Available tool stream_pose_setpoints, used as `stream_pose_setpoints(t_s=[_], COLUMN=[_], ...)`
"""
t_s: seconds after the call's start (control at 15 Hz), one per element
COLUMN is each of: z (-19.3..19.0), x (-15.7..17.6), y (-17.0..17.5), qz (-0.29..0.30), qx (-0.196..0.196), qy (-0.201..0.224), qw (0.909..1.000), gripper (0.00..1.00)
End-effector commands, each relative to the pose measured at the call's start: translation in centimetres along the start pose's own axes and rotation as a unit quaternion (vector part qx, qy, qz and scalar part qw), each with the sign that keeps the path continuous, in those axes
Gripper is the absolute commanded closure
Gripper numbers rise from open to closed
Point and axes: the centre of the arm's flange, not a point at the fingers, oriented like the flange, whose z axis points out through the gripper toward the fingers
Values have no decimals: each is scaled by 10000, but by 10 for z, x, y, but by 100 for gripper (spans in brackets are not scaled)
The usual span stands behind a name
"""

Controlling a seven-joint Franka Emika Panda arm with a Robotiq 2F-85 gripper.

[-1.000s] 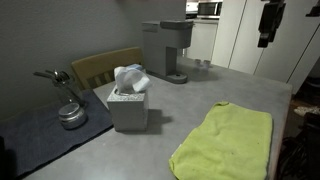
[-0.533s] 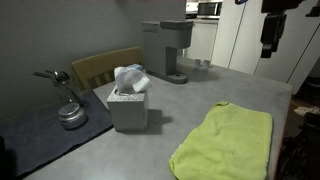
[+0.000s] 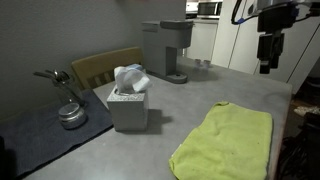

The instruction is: Fold the yellow towel from right to left

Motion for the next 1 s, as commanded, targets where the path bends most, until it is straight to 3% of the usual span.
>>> stream_pose_setpoints(t_s=[0.0, 0.4, 0.53, 0.93], z=[27, 65, 56, 67], x=[11, 19, 14, 14], y=[10, 25, 14, 29], qz=[1, -261, -162, -351], qx=[112, -124, -91, -70], qy=[-107, -423, -435, -401], qw=[9999, 9987, 9989, 9986], gripper=[0, 0, 0, 0])
